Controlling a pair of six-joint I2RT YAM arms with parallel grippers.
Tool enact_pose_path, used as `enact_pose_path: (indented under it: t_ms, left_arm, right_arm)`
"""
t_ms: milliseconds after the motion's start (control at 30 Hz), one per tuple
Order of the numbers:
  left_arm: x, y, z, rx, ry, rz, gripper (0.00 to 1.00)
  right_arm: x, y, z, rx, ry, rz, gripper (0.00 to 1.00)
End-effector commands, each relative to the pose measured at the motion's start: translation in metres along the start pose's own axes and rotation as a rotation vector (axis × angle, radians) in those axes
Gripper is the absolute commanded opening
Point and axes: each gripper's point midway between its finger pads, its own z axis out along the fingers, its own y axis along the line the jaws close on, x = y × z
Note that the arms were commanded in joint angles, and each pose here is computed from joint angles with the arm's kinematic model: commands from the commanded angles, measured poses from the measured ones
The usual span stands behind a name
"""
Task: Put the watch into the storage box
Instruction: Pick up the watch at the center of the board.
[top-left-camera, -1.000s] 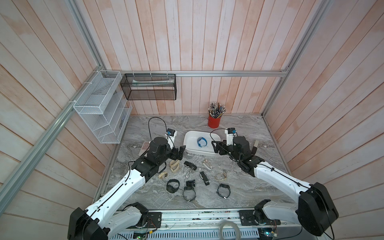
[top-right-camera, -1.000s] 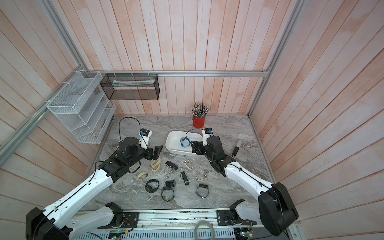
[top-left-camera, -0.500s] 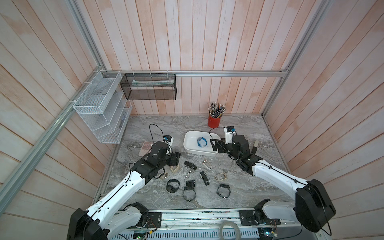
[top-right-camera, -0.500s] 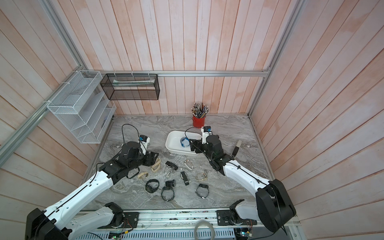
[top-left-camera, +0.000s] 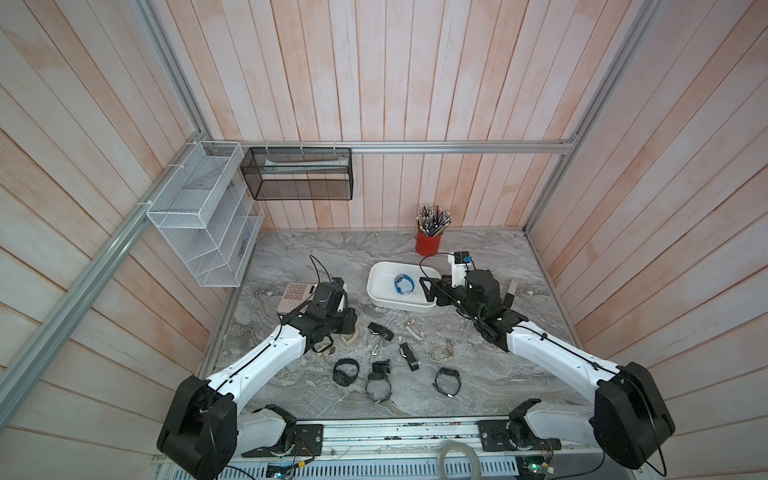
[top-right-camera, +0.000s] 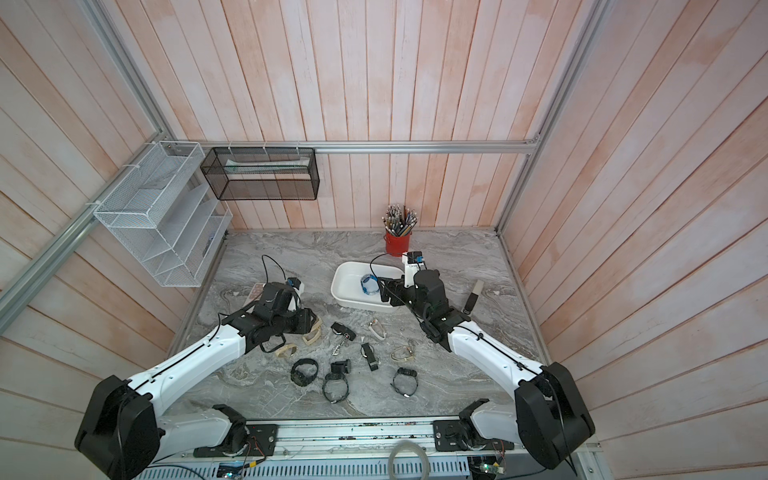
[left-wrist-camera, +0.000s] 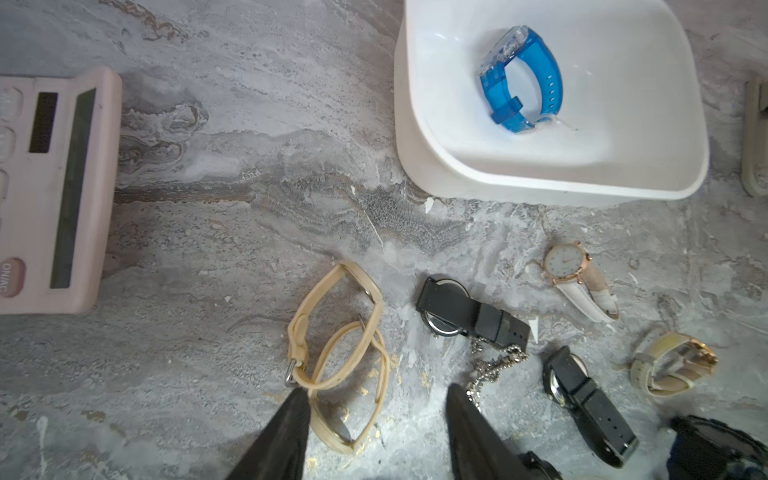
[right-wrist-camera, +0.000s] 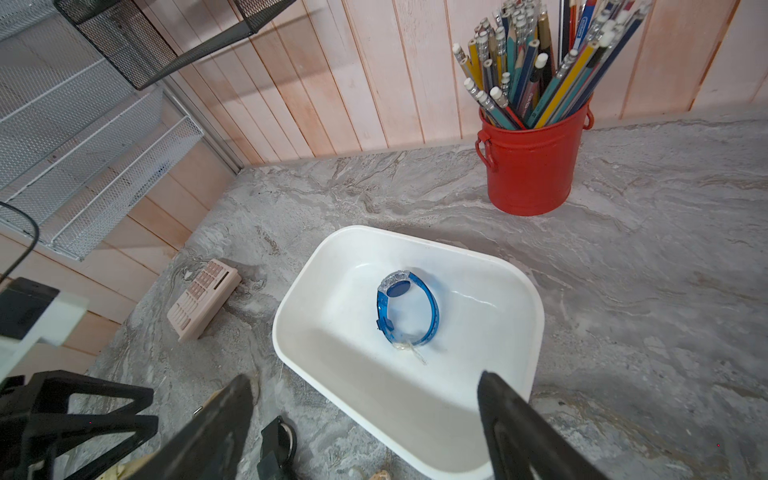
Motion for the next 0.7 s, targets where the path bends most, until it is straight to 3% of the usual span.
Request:
enact_pose_path:
  t_ms: [0, 167, 667]
  left_arm:
    - [-0.001, 0.002, 0.008, -0.002, 0.001, 0.005, 0.53]
    - [0.002, 0.013, 0.021, -0.067, 0.024, 0.026, 0.52]
    - [0.005, 0.013, 0.051, -0.054, 0.039, 0.079, 0.49]
  right_arm:
    - [-0.001, 0.002, -0.007, -0.015, -0.005, -0.01, 0.87]
    - [-0.001, 0.004, -0.009, -0.027, -0.004, -0.012, 0.87]
    - [0.001, 0.001, -0.013, -0.017, -0.007, -0.027, 0.87]
